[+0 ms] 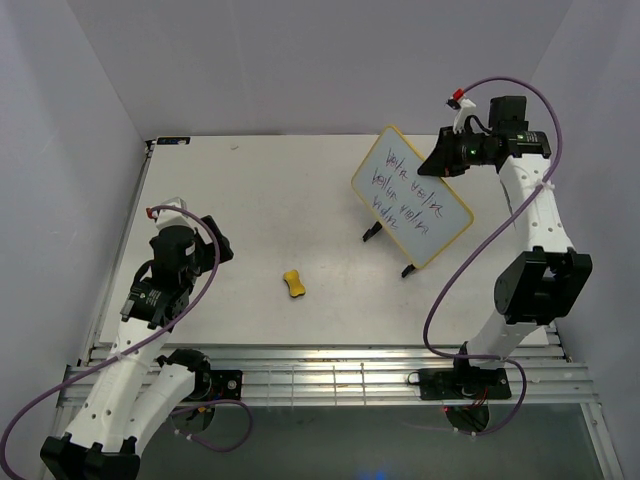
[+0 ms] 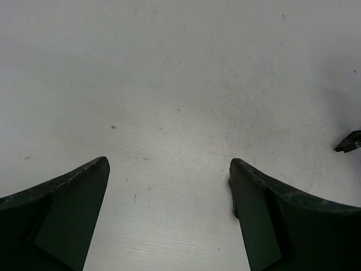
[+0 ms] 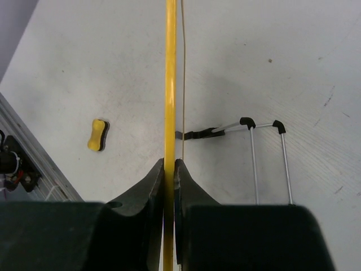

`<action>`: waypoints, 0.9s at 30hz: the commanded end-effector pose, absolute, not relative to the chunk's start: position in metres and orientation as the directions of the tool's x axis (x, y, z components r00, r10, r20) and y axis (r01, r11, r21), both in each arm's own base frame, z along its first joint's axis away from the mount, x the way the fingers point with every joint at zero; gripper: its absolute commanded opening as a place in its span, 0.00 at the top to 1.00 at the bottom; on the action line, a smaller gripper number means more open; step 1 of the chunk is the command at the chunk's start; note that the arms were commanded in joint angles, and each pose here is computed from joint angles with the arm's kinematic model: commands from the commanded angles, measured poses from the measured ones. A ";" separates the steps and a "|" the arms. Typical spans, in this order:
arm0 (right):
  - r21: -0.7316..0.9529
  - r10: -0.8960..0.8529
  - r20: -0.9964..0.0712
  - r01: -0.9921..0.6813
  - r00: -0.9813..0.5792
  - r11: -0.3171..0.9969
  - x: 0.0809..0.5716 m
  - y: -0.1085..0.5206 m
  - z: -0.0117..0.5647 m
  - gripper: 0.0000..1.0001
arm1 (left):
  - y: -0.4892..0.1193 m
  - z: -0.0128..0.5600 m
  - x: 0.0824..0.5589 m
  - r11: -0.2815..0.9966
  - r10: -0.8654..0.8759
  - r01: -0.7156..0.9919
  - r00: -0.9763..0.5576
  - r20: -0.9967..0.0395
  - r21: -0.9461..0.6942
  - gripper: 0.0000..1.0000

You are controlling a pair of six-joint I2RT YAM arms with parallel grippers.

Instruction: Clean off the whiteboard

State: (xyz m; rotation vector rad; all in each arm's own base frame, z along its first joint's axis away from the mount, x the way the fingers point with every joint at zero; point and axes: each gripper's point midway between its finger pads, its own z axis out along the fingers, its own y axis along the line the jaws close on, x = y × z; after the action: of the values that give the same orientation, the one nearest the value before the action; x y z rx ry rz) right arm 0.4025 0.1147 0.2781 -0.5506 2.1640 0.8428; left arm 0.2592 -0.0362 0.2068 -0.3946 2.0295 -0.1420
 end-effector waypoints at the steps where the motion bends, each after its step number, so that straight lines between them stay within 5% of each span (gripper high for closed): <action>1: 0.381 -0.025 -0.867 -0.694 -0.498 0.611 0.389 0.137 0.348 0.92 | -0.031 0.212 0.259 0.932 -0.352 -0.237 -0.397 -0.847 -0.276 0.02; 10: 0.499 0.201 -0.849 -0.615 -0.489 0.611 0.365 0.167 0.345 0.92 | -0.040 0.218 0.257 0.928 -0.372 -0.194 -0.385 -0.845 -0.320 0.02; 20: 0.460 0.067 -0.791 -0.519 -0.608 0.720 0.329 0.221 0.248 0.92 | -0.055 0.221 0.253 0.915 -0.401 -0.116 -0.377 -0.835 -0.387 0.02; 27: 0.442 0.016 -0.772 -0.519 -0.635 0.732 0.303 0.224 0.205 0.92 | -0.108 0.187 0.262 0.865 -0.405 0.006 -0.581 -0.706 -0.502 0.02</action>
State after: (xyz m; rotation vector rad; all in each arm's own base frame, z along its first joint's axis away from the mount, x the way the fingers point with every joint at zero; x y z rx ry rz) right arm 0.2858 0.2279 0.1723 -0.4111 2.2832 0.8958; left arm 0.2625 -0.0798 0.2010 -0.3129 2.0654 -0.4057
